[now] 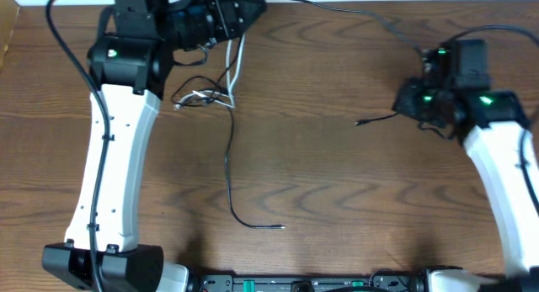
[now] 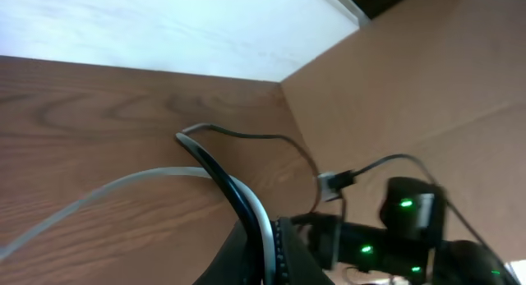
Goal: Untangle cables
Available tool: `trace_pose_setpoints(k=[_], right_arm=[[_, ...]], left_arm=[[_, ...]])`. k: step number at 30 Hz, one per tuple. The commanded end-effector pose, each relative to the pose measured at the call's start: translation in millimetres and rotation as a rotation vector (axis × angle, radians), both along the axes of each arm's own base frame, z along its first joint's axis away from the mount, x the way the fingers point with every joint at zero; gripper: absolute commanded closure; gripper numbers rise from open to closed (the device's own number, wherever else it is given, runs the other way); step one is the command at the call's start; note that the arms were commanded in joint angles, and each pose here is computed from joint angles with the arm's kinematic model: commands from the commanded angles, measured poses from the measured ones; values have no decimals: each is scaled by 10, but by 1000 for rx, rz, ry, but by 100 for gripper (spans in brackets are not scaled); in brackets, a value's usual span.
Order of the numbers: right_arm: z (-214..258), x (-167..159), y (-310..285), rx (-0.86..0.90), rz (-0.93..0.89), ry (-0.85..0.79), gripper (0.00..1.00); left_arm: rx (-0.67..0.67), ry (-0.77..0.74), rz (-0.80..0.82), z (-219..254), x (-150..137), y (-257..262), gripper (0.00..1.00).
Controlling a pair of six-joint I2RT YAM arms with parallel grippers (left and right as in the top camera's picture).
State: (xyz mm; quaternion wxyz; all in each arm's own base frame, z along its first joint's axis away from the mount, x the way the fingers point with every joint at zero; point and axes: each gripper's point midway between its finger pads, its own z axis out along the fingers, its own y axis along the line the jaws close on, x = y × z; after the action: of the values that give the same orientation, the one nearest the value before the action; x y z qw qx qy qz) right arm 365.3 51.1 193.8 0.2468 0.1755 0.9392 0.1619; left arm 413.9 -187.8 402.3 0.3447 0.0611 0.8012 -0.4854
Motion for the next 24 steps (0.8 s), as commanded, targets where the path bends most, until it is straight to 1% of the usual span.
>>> trace_pose_setpoints(k=[1,6,9,13,18,19,21,24], right_arm=[[71,-12,-418,-23,-176,-3,99],[-74,-96,-750,-34,-269,69,99],[-200,-184,-866,-44,-302,135,99],[-275,-231,-949,-73,-326,172,98],[-280,-240,-1053,-92,-357,172,96],[-280,-244,-1088,-100,-366,172,96],[-281,-264,-1183,-122,-394,175,96],[-284,-298,-1317,-129,-433,179,97]], left_arm=[[10,-33,-50,30,-66,-157,91],[14,-32,-97,15,-166,-337,89],[58,-74,-161,-50,-268,-502,87],[128,-97,-171,-162,-320,-620,68],[268,-184,-245,-350,-467,-770,47],[307,-193,-247,-408,-481,-772,44],[388,-195,-227,-527,-469,-728,41],[502,-169,-134,-678,-360,-562,40]])
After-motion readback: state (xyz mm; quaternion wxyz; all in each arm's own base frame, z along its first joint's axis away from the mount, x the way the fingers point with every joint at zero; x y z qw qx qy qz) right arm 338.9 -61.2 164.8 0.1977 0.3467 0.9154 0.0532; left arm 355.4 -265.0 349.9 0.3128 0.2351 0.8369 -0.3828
